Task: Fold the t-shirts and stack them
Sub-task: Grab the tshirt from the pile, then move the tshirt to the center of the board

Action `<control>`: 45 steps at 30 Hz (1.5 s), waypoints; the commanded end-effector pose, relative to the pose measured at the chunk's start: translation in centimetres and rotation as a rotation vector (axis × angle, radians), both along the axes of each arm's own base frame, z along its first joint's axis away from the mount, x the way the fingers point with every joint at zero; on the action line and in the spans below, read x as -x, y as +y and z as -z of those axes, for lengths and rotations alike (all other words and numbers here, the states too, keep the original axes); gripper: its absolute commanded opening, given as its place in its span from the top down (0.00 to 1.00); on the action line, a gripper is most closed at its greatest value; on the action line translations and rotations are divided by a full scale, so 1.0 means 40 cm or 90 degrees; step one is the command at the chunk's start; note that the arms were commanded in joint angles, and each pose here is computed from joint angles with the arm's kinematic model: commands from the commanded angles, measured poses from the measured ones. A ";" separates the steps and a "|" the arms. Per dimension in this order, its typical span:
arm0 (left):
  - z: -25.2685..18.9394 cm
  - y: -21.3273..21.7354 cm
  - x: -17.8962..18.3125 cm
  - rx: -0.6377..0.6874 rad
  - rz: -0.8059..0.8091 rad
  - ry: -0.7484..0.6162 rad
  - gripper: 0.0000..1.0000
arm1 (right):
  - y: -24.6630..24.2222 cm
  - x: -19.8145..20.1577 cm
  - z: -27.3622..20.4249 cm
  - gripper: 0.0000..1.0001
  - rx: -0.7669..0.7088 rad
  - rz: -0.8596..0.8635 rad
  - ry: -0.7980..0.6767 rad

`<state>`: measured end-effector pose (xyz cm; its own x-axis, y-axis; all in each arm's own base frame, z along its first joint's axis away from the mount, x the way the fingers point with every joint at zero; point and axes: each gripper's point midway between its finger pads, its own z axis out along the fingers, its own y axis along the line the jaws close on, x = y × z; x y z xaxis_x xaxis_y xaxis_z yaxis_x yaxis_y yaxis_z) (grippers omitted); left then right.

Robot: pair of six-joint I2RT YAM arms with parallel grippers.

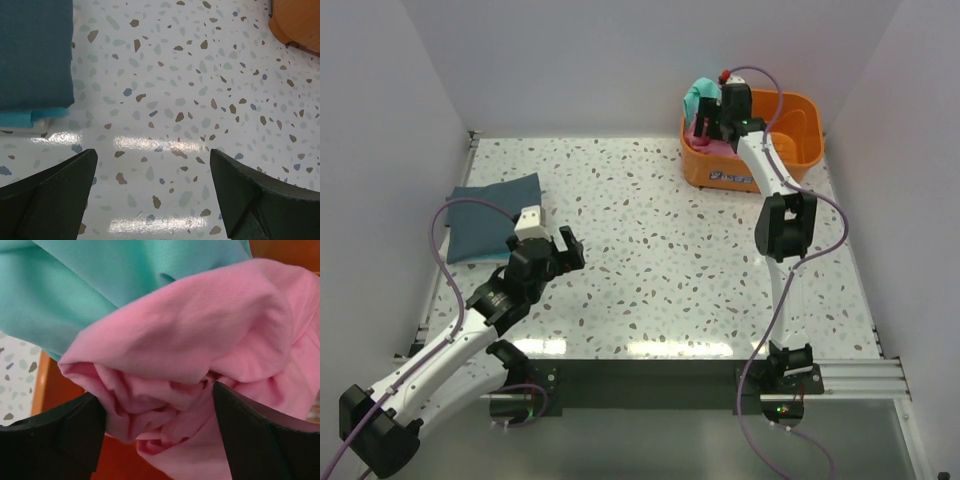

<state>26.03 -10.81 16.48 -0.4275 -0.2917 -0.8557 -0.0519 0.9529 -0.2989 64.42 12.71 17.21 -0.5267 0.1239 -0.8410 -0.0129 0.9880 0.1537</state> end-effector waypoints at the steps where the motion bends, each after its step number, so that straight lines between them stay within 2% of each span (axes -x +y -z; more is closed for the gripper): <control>1: -0.011 0.005 -0.011 0.007 -0.020 -0.016 0.00 | 0.033 -0.015 -0.114 0.20 -0.024 -0.046 -0.080; 2: -0.011 0.005 -0.011 0.008 -0.019 -0.016 0.00 | 0.036 -0.013 -0.108 0.36 -0.024 -0.050 -0.077; 4: -0.011 0.004 -0.012 0.008 -0.019 -0.016 0.00 | 0.034 -0.002 -0.118 0.54 -0.027 -0.044 -0.081; 5: -0.010 0.004 -0.011 0.008 -0.018 -0.015 0.00 | 0.024 0.001 -0.126 0.75 -0.024 -0.033 -0.086; 6: -0.011 0.004 -0.011 0.008 -0.018 -0.015 0.00 | 0.018 0.008 -0.114 0.84 -0.021 -0.028 -0.080; 7: -0.009 0.004 -0.011 0.006 -0.018 -0.014 0.00 | 0.012 0.013 -0.155 0.97 -0.022 -0.021 -0.099; 8: -0.011 0.004 -0.011 0.008 -0.018 -0.015 0.00 | 0.001 0.017 -0.167 1.00 -0.020 -0.005 -0.102; 12: -0.013 0.004 -0.010 0.010 -0.017 -0.017 0.00 | -0.021 0.055 -0.301 1.00 -0.018 0.013 -0.147; 16: -0.017 0.001 -0.008 0.014 -0.012 -0.018 0.00 | -0.100 0.131 -0.493 1.00 0.033 0.075 -0.230; 17: -0.016 -0.001 -0.007 0.016 -0.009 -0.019 0.00 | -0.125 0.183 -0.596 1.00 0.033 0.094 -0.276; 19: -0.018 -0.004 -0.007 0.019 -0.006 -0.019 0.00 | -0.163 0.237 -0.673 1.00 0.047 0.130 -0.313; 20: -0.021 -0.005 -0.006 0.021 -0.004 -0.022 0.00 | -0.179 0.291 -0.754 1.00 0.041 0.137 -0.351; 23: -0.028 -0.007 -0.003 0.029 -0.001 -0.026 0.00 | -0.178 0.384 -0.871 1.00 0.009 0.117 -0.407; 24: -0.032 -0.009 -0.002 0.033 0.002 -0.028 0.00 | -0.178 0.455 -0.950 1.00 -0.012 0.109 -0.446; 27: -0.043 -0.015 0.001 0.044 0.010 -0.034 0.00 | -0.135 0.577 -1.051 1.00 -0.052 0.060 -0.488; 29: -0.057 -0.023 0.006 0.059 0.020 -0.039 0.00 | -0.080 0.647 -1.094 1.00 -0.085 -0.014 -0.494; 33: -0.071 -0.032 0.019 0.092 0.027 -0.039 0.00 | 0.124 0.780 -1.120 1.00 -0.153 -0.202 -0.478; 36: -0.070 -0.043 0.037 0.121 0.041 -0.032 0.00 | 0.280 0.872 -1.110 1.00 -0.229 -0.360 -0.444; 39: -0.068 -0.038 0.055 0.141 0.035 -0.021 0.00 | 0.408 0.930 -1.073 1.00 -0.276 -0.456 -0.391; 42: -0.072 -0.013 0.071 0.144 0.010 -0.016 0.00 | 0.491 0.969 -1.051 1.00 -0.292 -0.513 -0.364; 45: -0.082 0.040 0.091 0.141 -0.056 -0.007 0.00 | 0.452 0.973 -1.032 1.00 -0.282 -0.471 -0.341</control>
